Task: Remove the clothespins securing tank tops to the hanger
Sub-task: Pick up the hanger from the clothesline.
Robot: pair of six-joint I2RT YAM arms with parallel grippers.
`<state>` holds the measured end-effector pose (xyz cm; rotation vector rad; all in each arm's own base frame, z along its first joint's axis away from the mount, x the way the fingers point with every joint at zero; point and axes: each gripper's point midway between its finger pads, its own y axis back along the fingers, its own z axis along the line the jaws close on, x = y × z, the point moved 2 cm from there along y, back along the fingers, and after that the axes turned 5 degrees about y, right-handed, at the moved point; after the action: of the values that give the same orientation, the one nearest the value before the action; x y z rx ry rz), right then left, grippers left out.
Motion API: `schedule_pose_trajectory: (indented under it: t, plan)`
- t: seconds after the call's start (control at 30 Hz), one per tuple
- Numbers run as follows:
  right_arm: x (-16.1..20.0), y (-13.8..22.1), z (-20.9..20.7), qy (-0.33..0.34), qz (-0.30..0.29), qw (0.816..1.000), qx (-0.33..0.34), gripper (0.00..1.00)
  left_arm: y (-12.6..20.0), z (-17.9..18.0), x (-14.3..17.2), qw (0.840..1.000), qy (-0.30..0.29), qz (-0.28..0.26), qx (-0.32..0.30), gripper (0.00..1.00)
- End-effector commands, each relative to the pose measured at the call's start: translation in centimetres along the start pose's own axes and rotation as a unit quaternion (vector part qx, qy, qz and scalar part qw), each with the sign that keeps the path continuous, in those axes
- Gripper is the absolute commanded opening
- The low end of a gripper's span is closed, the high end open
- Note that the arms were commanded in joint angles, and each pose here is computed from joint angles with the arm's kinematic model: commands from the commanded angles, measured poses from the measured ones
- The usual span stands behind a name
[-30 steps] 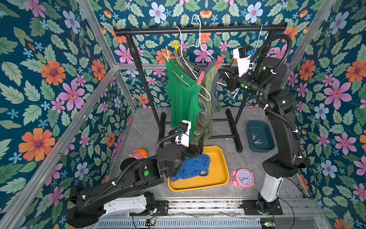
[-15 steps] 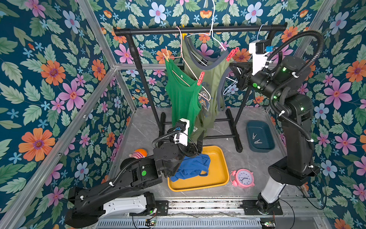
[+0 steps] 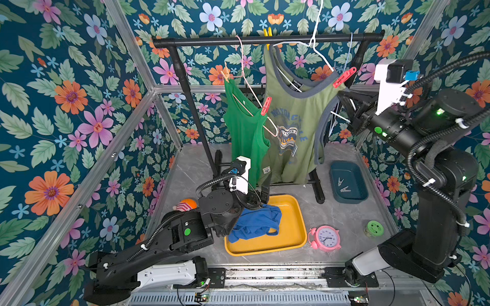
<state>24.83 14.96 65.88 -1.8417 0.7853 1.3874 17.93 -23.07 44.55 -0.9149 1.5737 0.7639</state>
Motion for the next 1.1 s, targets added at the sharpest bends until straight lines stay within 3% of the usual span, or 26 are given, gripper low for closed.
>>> schedule_pose_trajectory:
  t: [0.0,0.27,0.6,1.07]
  plan:
    - [-2.4,1.5,-0.1,0.011,-0.044,0.999,0.007,0.0,0.0,-0.1,-0.1,1.0,0.003,-0.005,0.004,0.99]
    - [-3.4,4.9,0.2,0.01,-0.055,0.998,0.014,0.0,-0.3,-0.6,-0.1,1.0,-0.003,-0.001,0.009,0.99]
    - [-6.9,12.9,2.0,0.004,-0.127,0.992,-0.012,0.0,-0.7,-1.0,-0.1,1.0,-0.01,-0.004,0.011,0.99]
    - [-10.6,19.3,4.0,0.018,-0.216,0.975,-0.051,0.0,0.0,0.5,0.2,1.0,0.018,-0.002,-0.017,0.99]
